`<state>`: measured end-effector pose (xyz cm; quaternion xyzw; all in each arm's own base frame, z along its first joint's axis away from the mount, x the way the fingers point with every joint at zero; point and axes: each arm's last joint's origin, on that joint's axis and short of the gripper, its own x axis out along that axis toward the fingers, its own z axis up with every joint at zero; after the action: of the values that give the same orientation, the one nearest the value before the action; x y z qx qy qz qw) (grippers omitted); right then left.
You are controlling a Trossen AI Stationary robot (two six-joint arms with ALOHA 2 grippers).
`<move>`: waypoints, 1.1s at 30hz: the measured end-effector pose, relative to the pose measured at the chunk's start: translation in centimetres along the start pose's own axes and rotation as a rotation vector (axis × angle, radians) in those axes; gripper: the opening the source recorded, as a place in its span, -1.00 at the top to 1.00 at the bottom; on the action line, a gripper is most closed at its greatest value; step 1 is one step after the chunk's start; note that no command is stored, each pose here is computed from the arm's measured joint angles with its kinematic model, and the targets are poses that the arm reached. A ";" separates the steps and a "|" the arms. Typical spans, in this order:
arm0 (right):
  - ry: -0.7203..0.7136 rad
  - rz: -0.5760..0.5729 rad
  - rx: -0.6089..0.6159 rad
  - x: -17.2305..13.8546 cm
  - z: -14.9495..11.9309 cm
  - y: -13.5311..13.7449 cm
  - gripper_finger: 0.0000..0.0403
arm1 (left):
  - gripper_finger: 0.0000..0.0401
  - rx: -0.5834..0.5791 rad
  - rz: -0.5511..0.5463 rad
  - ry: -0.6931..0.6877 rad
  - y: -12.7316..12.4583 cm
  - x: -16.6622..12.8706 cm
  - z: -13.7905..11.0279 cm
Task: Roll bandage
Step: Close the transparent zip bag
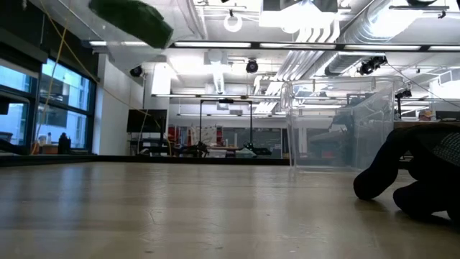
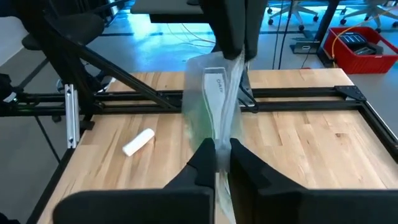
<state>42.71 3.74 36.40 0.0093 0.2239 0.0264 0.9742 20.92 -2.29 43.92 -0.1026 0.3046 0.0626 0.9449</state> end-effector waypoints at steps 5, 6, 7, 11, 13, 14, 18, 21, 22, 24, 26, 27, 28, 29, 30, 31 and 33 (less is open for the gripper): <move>0.063 0.003 0.006 1.0 -1.0 0.0 0.98 | 1.00 -0.010 0.006 -0.063 0.1 -1.6 0.9; 0.073 0.005 0.007 1.2 -1.2 -0.1 0.98 | 1.00 -0.007 0.011 -0.068 0.1 -2.0 1.0; 0.085 0.002 0.014 1.2 -1.4 -0.2 0.98 | 1.00 -0.004 0.013 -0.072 0.1 -2.3 1.1; 0.079 -0.010 0.031 1.4 -1.3 -0.6 0.98 | 1.00 0.006 0.017 -0.060 0.2 -2.9 1.3; 0.069 -0.005 0.031 1.6 -1.3 -0.6 0.98 | 0.99 0.024 0.025 -0.017 0.3 -3.0 0.8; 0.062 0.000 0.031 1.6 -1.3 -0.5 0.98 | 0.98 0.032 0.036 0.014 0.4 -2.8 0.6; 0.046 0.005 0.030 1.5 -1.0 -0.4 0.98 | 0.85 0.049 0.053 0.080 0.4 -2.2 0.1; 0.049 0.003 0.030 1.5 -1.1 -0.4 0.98 | 0.68 0.069 0.023 0.053 0.2 -2.1 0.5; 0.046 0.004 0.030 1.5 -1.1 -0.4 0.98 | 0.61 0.078 0.016 0.056 0.1 -1.9 0.5; 0.036 0.005 0.030 1.5 -1.0 -0.4 0.98 | 0.47 0.099 0.019 0.078 0.0 -1.2 0.6; 0.030 0.006 0.030 1.5 -0.9 -0.4 0.98 | 0.32 0.102 0.007 0.106 -0.2 -0.4 0.6; 0.028 0.007 0.029 1.5 -0.9 -0.4 0.98 | 0.25 0.100 -0.005 0.117 -0.4 -0.1 0.6; 0.025 0.006 0.029 1.5 -0.8 -0.4 0.97 | 0.18 0.101 -0.015 0.131 -0.5 0.3 0.6; 0.025 0.006 0.029 1.5 -0.8 -0.4 0.97 | 0.11 0.104 -0.014 0.140 -0.5 0.6 0.6; 0.025 0.005 0.028 1.5 -0.8 -0.4 0.97 | 0.06 0.109 -0.010 0.153 -0.6 0.9 0.6; 0.026 0.005 0.026 1.5 -0.8 -0.4 0.97 | 0.01 0.111 -0.004 0.170 -0.6 1.3 0.5; 0.029 0.005 0.023 1.5 -0.9 -0.4 0.98 | -0.06 0.100 0.005 0.188 -0.6 1.7 0.5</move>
<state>43.67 3.42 34.94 0.0208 0.2385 0.0262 0.9706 22.71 -2.65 43.37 -0.0602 0.3950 0.0396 0.9158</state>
